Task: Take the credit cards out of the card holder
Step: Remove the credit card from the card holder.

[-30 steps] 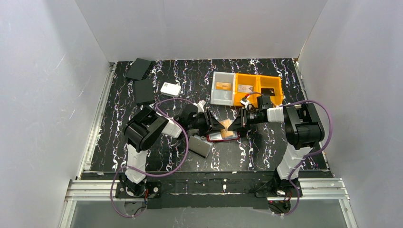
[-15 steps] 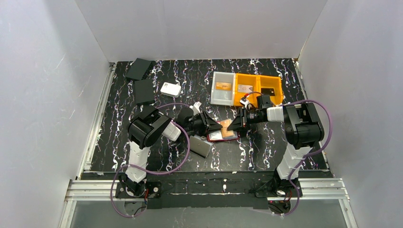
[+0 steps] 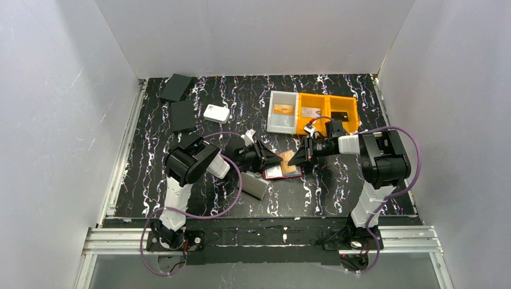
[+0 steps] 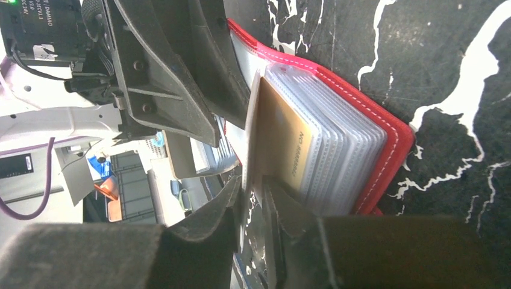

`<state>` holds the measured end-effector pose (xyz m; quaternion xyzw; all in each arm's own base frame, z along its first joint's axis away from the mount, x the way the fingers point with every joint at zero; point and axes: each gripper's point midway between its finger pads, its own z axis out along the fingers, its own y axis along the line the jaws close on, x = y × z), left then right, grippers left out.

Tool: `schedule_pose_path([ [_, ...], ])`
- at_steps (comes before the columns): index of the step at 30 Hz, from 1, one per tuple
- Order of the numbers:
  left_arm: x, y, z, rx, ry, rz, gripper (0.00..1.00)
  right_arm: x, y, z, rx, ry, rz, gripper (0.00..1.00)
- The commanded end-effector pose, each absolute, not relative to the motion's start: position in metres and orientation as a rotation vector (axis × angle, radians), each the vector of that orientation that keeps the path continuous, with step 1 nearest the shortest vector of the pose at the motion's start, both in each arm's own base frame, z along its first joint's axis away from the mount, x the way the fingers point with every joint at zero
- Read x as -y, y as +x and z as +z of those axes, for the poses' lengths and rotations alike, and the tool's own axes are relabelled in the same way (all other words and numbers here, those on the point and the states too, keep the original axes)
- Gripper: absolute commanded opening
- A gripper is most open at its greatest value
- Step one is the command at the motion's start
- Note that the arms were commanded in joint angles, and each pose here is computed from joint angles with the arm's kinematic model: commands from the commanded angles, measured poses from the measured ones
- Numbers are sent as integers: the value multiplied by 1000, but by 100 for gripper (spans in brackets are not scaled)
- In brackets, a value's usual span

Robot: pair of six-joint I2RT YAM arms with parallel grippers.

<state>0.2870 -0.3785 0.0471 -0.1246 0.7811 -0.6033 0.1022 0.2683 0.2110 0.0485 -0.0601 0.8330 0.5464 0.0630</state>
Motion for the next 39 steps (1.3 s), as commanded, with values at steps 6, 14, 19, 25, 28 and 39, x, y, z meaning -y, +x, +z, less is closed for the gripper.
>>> schedule_pose_path([
  [6, 385, 285, 51, -2340, -310, -1821, 32, -199, 255, -3, -2697, -135, 1449, 17],
  [14, 392, 288, 69, -2300, -247, -1867, 34, -214, 257, 23, -2565, -139, 1656, 1],
  [19, 391, 285, 72, -2300, -231, -1875, 34, -218, 258, 37, -2507, -127, 1725, 1],
  [25, 387, 279, 69, -2323, -221, -1850, 35, -219, 259, 44, -2477, -134, 1759, 1],
  [28, 388, 278, 71, -2326, -209, -1858, 35, -219, 259, 44, -2475, -135, 1759, 5],
  [39, 396, 282, 105, -2248, -184, -1965, 22, -214, 258, 28, -2545, -151, 1668, 27],
])
